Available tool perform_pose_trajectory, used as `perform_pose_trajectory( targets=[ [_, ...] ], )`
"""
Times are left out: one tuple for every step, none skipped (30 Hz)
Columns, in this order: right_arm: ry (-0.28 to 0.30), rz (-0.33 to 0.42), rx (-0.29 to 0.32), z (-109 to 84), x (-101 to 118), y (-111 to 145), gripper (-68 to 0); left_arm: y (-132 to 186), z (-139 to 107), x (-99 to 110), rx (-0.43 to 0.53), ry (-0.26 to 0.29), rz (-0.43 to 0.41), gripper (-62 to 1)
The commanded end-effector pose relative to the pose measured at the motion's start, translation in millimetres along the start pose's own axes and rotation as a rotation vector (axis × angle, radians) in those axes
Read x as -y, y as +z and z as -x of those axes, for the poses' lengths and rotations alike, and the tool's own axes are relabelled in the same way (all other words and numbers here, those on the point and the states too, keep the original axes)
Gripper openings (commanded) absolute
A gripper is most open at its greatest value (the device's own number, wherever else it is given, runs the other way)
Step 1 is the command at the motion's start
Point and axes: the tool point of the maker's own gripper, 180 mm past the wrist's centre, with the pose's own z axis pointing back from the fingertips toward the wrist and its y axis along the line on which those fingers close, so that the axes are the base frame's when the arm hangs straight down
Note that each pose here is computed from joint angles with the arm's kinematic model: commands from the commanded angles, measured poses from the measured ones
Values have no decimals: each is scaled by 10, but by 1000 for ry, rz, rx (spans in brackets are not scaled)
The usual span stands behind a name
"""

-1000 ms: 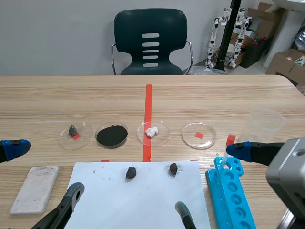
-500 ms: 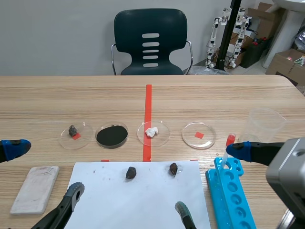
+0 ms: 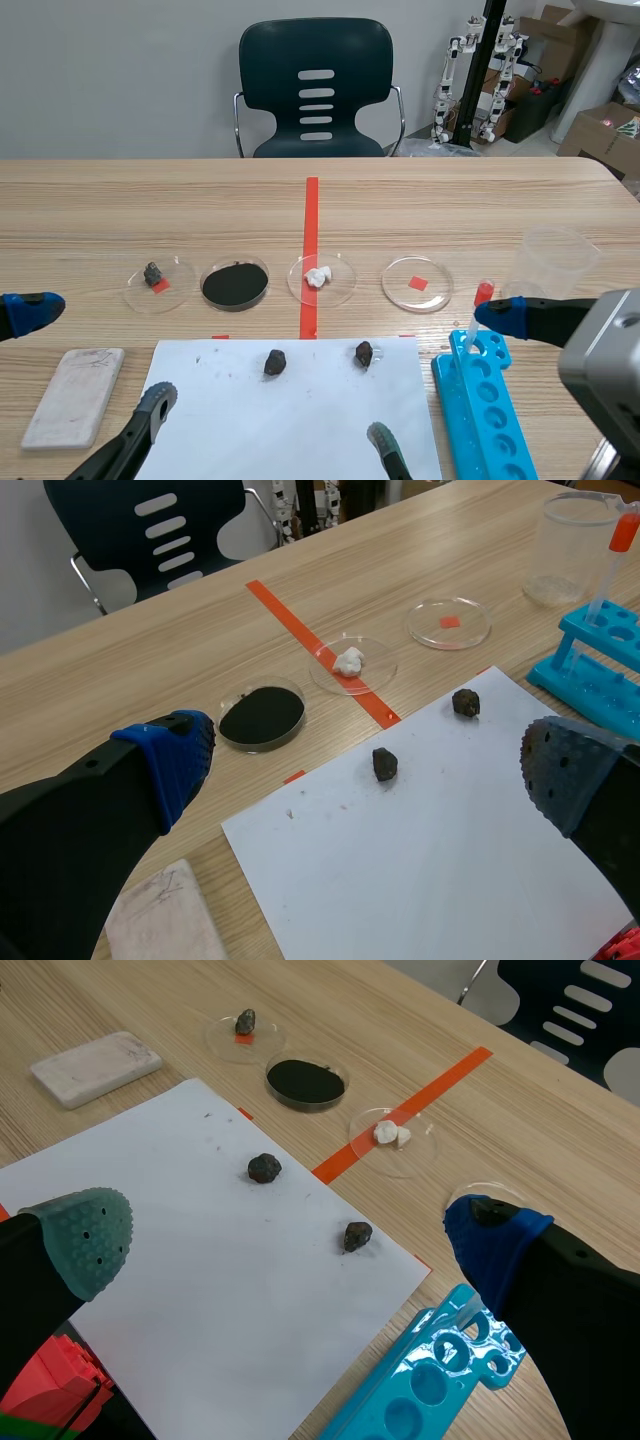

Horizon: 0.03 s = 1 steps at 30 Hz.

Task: Return to the home posture

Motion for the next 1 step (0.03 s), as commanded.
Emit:
perform_pose_trajectory(
  targets=[
    [3,8,36,-107,27,-10,4,-18,-82,-13,33,-3,-2,14]
  ],
)
